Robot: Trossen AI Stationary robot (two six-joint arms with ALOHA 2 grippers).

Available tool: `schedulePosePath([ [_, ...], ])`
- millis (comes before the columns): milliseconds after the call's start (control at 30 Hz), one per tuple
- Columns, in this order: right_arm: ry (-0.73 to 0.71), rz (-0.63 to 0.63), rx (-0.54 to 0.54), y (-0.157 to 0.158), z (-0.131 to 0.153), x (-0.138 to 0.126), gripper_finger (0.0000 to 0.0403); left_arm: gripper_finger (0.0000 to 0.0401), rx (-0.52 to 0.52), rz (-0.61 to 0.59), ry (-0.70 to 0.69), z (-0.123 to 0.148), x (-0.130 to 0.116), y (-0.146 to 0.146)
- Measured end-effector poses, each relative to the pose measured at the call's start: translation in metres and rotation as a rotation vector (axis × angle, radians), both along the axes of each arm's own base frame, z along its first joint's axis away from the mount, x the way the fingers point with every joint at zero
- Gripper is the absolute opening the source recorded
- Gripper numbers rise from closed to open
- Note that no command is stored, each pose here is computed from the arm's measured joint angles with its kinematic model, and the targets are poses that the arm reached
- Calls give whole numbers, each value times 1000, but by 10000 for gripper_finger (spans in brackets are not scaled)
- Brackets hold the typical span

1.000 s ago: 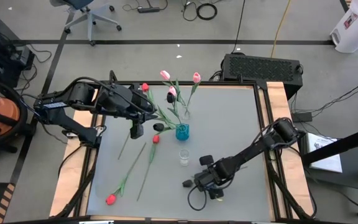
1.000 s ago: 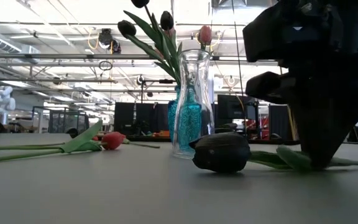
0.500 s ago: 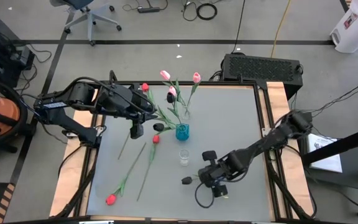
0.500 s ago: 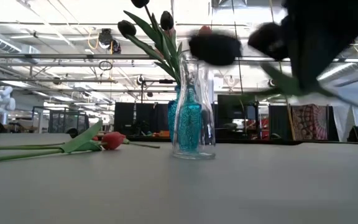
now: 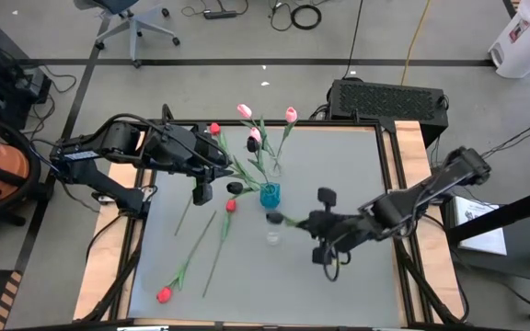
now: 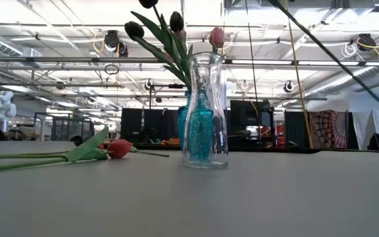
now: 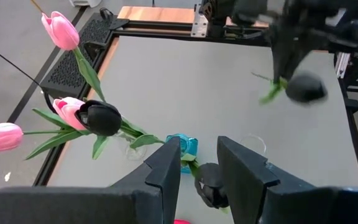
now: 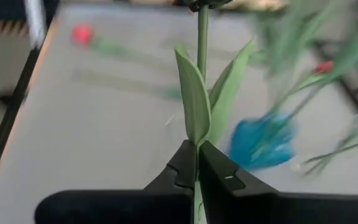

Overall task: Sort flowers into vase by color
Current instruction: Put the black tulip into the blue vase

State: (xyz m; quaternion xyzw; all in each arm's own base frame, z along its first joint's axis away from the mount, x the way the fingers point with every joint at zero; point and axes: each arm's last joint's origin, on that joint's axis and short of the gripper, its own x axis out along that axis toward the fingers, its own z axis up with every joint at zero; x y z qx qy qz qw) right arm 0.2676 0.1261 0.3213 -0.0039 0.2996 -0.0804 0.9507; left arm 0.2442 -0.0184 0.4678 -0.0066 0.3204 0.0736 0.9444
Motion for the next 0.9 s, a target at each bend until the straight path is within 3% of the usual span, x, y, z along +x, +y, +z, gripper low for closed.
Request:
schedulePosePath([
  [367, -306, -258, -66, -28, 30, 17, 0, 114, 15, 17, -2, 0, 0, 1],
  [900, -539, -373, -92, -71, 55, 40, 0, 114, 16, 20, -3, 0, 0, 1],
])
